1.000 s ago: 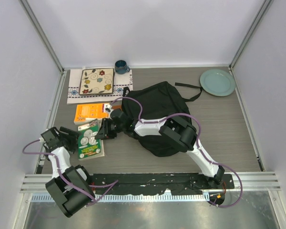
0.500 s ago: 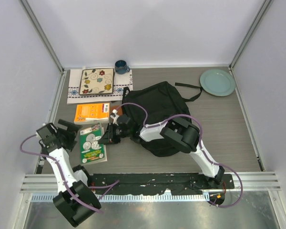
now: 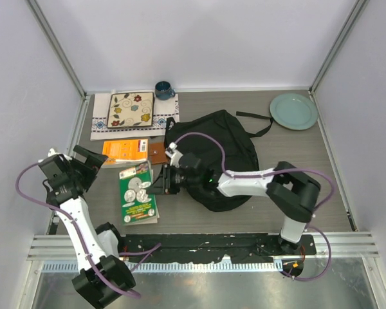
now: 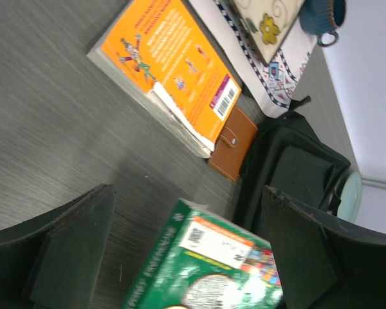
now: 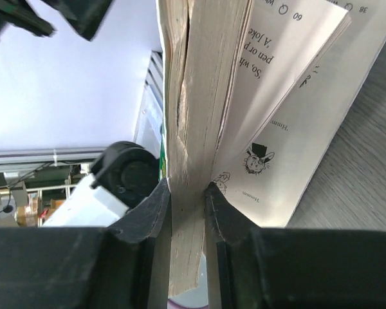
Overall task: Pack the student bag
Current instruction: Pick up the book from the center of the board.
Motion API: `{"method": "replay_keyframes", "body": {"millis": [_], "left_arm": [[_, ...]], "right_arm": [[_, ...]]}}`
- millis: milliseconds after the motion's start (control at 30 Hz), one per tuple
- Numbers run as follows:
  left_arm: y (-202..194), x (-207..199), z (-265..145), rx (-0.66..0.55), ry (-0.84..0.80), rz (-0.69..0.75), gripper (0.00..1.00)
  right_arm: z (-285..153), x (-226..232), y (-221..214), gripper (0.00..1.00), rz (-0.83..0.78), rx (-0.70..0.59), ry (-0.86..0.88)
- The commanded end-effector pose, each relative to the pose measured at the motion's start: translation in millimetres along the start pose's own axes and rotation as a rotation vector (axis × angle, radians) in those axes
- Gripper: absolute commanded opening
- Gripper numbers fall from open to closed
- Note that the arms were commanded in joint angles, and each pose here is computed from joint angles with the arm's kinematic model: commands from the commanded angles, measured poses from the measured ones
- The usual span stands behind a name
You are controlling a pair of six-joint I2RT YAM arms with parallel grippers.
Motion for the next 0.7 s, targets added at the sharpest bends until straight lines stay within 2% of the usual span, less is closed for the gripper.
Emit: {"method": "replay_keyframes", "body": {"millis": [0,100,267,367,433,500,567,600,667], "left_arm": [[9.0,-22.4,-11.9,-0.007,-0.100,0.057,0.99],[14.8,-37.7,-15.5,-0.009,-0.204,0.060,0.99],[25.4,-46.9,-19.5,-0.022,-0.203,0.072,1.00],[25.8,-56.2,-12.6,0.012,-0.336,0.039,1.00],[21.2,-68.9,-8.8,0.045,-0.466,0.089,1.00],[8.6,-85.3,-2.3,0.116,-0.520,0.154,1.00],[3.2,-102.8,1.0,0.128,-0.548,0.220,1.00],[-12.0,-117.6,6.3,0.205,-0.602,0.264,1.00],[-23.5,-140.3,7.4,0.249,-0.695,0.312,1.00]], "right_arm": [[-39.6,51.3,27.1,0.00,-0.118,-0.203,0.117],[-65.1,56.9,35.4,0.00,-0.125,-0.275,0.084],[-118.1,53.8,57.3,0.00,-0.083,-0.421,0.082],[-144.1,55.5,60.9,0.00,-0.097,-0.463,0.075],[-159.2,49.5,66.8,0.00,-0.091,-0.499,0.052],[-176.6,49.7,72.0,0.00,-0.096,-0.533,0.054],[-185.9,46.0,71.4,0.00,-0.090,-0.530,0.041],[-194.7,44.3,73.0,0.00,-0.084,-0.548,0.039],[-202.1,44.0,72.5,0.00,-0.083,-0.554,0.042]]}}
Point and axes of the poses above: each gripper's point midway between its finger pads, its own z axis out along the fingers, its own x axis along the line the jaws close on, y = z × x, the point moved 10 cm from there along -z, back along the fingers, and after that the axes turned 10 degrees about z, right-handed, at the moved point
